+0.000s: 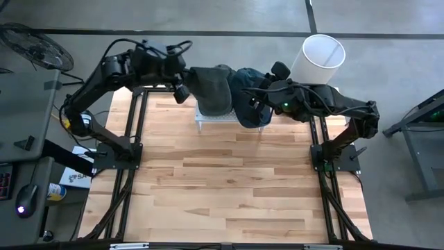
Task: Pick & Place hat
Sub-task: Stack the dark green cap on the dark green cap on the shelf
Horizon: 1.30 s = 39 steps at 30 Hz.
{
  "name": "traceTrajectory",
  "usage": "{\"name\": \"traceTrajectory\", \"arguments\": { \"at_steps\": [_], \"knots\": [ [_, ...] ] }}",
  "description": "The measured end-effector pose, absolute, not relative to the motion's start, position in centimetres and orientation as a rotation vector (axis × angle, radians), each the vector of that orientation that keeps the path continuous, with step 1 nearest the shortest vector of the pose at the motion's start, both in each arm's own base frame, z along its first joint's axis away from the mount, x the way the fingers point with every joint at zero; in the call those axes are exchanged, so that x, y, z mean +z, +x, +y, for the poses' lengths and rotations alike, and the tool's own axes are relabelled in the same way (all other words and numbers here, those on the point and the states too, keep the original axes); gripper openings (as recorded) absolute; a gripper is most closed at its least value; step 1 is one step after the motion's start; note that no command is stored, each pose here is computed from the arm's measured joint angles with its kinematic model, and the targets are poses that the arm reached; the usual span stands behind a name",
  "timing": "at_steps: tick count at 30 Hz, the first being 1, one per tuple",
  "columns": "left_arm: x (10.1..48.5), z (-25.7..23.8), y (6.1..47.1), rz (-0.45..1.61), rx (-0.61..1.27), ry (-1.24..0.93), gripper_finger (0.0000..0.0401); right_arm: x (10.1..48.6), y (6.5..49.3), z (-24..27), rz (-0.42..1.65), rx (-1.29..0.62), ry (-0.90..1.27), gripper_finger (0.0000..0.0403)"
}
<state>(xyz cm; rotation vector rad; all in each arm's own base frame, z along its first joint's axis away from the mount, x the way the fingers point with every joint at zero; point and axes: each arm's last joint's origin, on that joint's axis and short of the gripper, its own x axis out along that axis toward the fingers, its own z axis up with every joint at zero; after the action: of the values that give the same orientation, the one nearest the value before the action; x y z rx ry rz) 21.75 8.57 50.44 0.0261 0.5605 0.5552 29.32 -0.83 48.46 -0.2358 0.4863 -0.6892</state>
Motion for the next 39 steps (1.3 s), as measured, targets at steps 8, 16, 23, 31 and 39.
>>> {"name": "traceTrajectory", "arguments": {
  "at_steps": [8,16,23,31,39],
  "knots": [
    [49.3,10.4,22.5,0.615,0.512,-0.074,0.0,48.5,29.3,-0.8,0.484,-0.698,-0.231,0.0172],
    [48.4,12.4,23.0,0.655,0.484,-0.101,0.0,48.5,29.3,-0.8,0.484,-0.696,-0.23,0.0172],
    [47.8,14.0,23.8,0.663,0.497,-0.075,0.0,48.5,29.3,-0.9,0.484,-0.698,-0.231,0.0172],
    [46.9,15.5,25.2,0.669,0.497,-0.051,0.0,48.5,29.3,-0.9,0.483,-0.7,-0.231,0.0172],
    [45.2,16.7,27.0,0.731,0.49,-0.05,0.0,48.5,29.3,-0.9,0.469,-0.738,-0.208,0.0172]
  ]
}}
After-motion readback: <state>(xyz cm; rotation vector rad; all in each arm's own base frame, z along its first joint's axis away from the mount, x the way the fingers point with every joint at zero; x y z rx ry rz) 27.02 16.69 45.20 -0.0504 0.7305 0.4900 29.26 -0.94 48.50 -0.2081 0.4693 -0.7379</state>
